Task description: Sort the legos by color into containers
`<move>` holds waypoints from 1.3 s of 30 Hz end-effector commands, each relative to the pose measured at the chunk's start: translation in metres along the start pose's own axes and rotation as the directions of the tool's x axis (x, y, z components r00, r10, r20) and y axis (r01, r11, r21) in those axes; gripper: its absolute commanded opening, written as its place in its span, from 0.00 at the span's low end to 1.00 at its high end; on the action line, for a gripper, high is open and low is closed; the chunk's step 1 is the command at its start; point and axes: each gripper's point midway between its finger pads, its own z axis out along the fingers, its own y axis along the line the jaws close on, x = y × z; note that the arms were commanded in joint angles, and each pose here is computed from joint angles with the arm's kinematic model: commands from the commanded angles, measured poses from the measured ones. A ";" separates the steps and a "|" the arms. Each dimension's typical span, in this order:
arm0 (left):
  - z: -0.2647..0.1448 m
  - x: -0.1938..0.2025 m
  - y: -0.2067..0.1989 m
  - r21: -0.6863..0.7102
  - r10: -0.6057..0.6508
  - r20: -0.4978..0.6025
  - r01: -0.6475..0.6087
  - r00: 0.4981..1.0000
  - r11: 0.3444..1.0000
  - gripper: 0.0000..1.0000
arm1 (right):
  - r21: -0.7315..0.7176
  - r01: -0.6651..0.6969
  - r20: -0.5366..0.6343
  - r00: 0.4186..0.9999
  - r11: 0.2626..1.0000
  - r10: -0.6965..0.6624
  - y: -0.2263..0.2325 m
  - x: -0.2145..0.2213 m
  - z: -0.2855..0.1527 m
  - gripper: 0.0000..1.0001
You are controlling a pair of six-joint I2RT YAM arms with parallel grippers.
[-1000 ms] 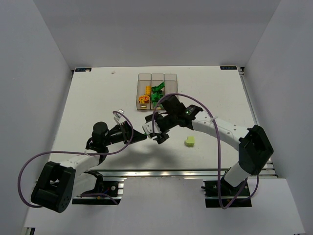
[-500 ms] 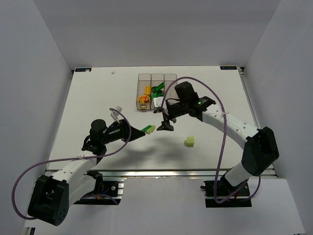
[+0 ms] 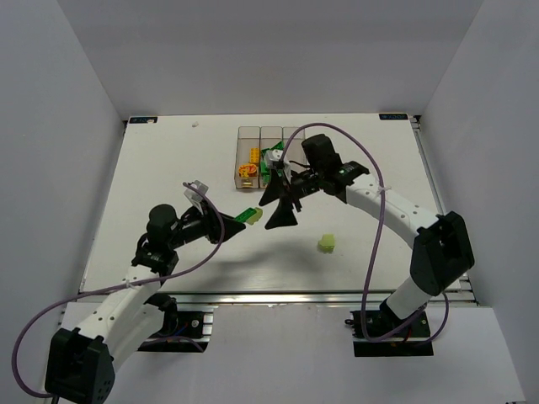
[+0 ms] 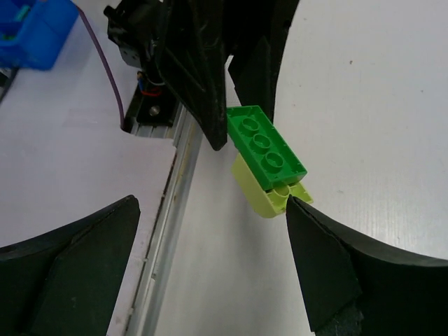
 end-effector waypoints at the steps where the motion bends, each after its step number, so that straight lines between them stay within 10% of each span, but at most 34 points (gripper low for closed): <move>1: -0.003 -0.015 -0.007 0.002 0.108 0.025 -0.109 0.994 0.994 0.23 | -0.050 -0.125 0.060 0.990 0.991 0.128 -0.001 -0.011 0.008 0.89; 39: -0.006 -0.035 -0.024 0.039 0.189 0.093 -0.193 0.978 0.980 0.23 | -0.116 -0.149 0.061 0.986 0.982 0.156 -0.031 -0.007 0.030 0.71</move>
